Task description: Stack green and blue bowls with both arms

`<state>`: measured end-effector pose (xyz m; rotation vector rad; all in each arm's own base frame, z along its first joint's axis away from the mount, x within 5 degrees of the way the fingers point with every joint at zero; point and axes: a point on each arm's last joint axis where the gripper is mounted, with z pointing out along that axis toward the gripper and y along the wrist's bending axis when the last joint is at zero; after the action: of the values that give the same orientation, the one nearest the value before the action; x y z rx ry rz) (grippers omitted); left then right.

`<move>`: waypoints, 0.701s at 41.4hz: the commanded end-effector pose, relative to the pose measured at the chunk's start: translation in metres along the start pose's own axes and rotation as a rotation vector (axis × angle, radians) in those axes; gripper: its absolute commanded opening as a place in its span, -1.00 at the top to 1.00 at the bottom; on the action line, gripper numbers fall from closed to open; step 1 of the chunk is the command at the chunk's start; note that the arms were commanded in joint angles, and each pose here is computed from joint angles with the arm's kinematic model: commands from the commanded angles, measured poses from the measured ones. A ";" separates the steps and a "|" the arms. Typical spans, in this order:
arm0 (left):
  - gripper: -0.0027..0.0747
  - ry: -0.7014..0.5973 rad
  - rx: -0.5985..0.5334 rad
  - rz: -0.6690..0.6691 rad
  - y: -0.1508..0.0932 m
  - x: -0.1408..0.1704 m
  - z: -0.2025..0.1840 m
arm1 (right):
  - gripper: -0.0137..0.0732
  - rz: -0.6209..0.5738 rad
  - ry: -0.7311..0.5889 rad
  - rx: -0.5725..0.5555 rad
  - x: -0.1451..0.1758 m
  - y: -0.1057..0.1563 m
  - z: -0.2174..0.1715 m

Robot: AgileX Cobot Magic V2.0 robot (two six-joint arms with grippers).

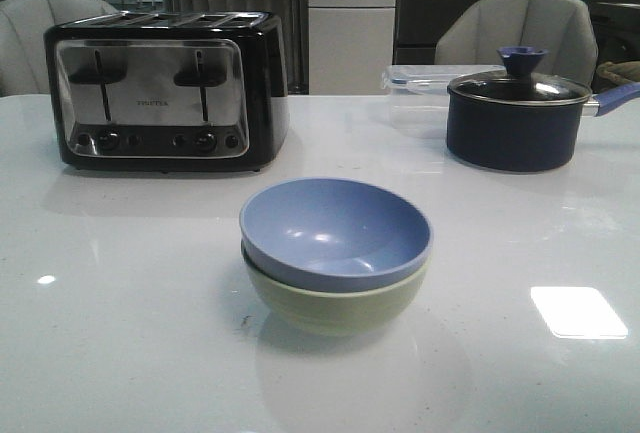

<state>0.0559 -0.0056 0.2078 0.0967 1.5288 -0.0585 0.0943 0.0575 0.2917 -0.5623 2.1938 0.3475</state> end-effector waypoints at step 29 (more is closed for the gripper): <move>0.69 -0.105 0.004 -0.009 0.000 -0.008 -0.002 | 0.56 0.068 -0.678 0.486 0.099 -0.032 0.001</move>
<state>0.0559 -0.0056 0.2078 0.0967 1.5288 -0.0585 0.0557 0.0046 0.2031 -0.0965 1.6981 0.0365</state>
